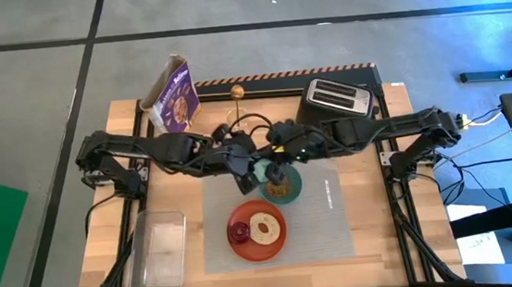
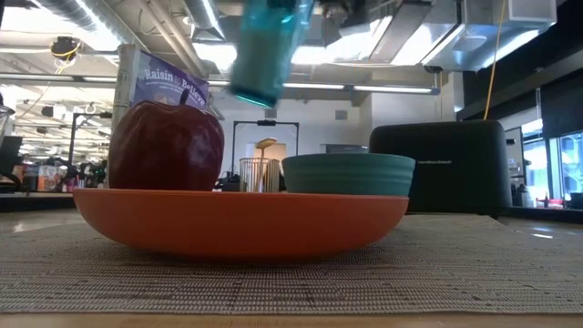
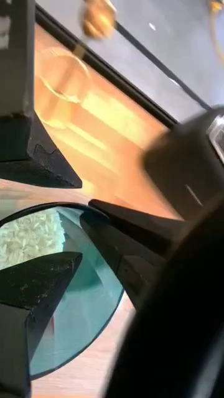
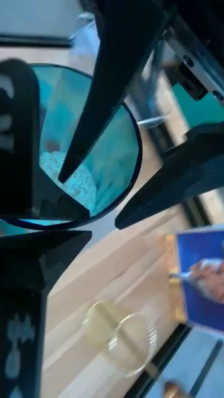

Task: Arrange a breakfast setting
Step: Put the cup of grain rice on the table mat

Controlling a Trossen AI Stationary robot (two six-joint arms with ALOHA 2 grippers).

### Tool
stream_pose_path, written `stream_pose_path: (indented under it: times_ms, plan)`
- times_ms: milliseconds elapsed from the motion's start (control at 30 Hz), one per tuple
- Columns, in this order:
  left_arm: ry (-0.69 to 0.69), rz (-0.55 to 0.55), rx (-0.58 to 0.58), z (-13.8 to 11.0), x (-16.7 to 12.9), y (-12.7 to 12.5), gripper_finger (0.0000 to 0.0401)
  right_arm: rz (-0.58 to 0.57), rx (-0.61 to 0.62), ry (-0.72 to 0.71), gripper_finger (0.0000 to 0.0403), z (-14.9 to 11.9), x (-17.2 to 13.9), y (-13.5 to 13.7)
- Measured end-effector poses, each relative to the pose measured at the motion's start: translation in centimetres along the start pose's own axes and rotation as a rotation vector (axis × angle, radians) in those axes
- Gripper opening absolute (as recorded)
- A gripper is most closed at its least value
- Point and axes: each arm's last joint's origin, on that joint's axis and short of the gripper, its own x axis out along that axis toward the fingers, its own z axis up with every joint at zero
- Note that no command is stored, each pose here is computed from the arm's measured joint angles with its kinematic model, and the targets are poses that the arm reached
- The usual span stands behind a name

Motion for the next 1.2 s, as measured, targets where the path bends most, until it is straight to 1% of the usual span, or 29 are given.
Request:
stream_pose_path:
  times_ms: [100, 167, 300, 400, 500, 633, 700, 867, 1100, 1200]
  plan:
    - [0.042, 0.02, -0.013, 0.4, -1.9, 0.6, 0.0171, 0.057, 0.009, -0.041, 0.0001, 0.9, 1.0, -0.4]
    - [0.08, 0.037, -0.008, 0.4, -3.3, 1.1, 0.0171, 0.05, 0.021, -0.055, 0.0001, 1.2, 1.7, -1.0]
    - [0.166, 0.055, 0.04, -0.1, -6.4, 2.1, 0.0171, 0.049, 0.015, 0.005, 0.0, 1.0, 3.6, -2.1]
    - [0.202, 0.076, 0.007, -0.5, -8.1, 2.8, 0.0171, 0.031, 0.013, 0.039, 0.0, 0.6, 5.3, -2.7]
    - [0.164, 0.053, -0.028, -0.6, -9.4, 3.2, 0.0171, 0.01, 0.016, 0.093, 0.0, -0.2, 7.3, -3.5]
    - [0.112, 0.077, -0.07, -0.7, -10.4, 3.4, 0.0171, -0.04, 0.024, 0.156, 0.0, -1.3, 9.4, -4.2]
    - [0.092, 0.094, -0.07, -0.7, -10.5, 3.4, 0.0171, -0.062, 0.02, 0.18, 0.0, -1.8, 10.1, -4.4]
    - [0.087, 0.092, -0.066, -0.8, -10.6, 3.3, 0.0171, -0.06, 0.02, 0.228, 0.0, -2.8, 11.6, -4.5]
    - [0.083, 0.101, -0.086, -0.7, -10.5, 3.2, 0.0171, -0.05, 0.02, 0.267, 0.0002, -3.5, 12.5, -4.6]
    - [0.082, 0.1, -0.087, -0.7, -10.5, 3.2, 0.0171, -0.056, 0.02, 0.26, 0.0017, -3.5, 12.5, -4.6]
